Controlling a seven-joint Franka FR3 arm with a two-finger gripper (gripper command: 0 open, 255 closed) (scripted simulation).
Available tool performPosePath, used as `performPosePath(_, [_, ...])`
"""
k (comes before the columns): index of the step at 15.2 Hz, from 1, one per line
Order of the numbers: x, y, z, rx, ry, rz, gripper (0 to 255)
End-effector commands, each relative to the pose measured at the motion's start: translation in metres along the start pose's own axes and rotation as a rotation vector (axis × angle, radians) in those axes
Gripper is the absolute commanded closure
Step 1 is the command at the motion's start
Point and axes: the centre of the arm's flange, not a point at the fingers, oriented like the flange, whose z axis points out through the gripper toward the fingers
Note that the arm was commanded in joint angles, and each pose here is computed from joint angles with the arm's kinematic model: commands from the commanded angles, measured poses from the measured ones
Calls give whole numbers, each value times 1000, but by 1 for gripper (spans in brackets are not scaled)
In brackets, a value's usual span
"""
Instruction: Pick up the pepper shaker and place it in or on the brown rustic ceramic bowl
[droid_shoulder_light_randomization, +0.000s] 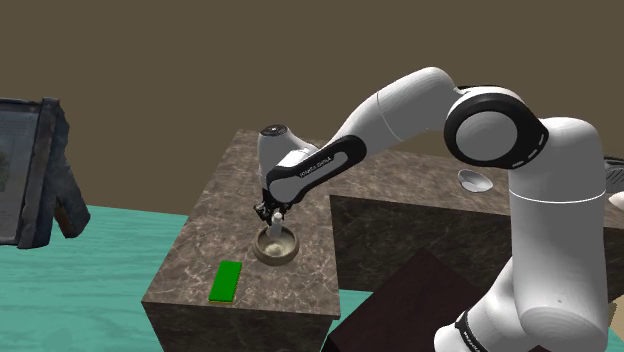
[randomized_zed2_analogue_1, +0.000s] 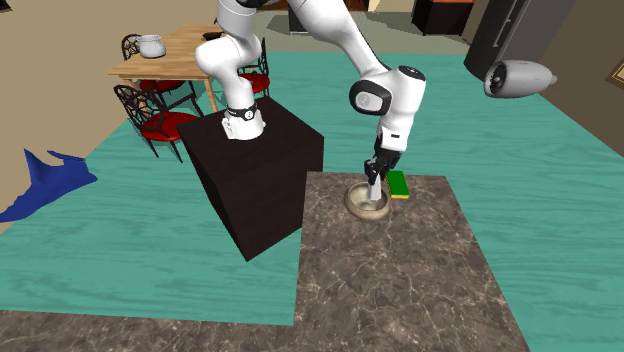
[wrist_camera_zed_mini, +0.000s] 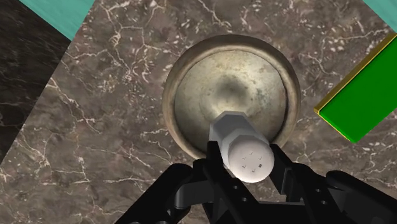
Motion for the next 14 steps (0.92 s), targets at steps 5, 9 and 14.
performPosePath(5, [0,0,0,0,0,0,0])
performPosePath(9, [0,0,-26,0,0,0,0])
performPosePath(14, [0,0,-50,0,0,0,0])
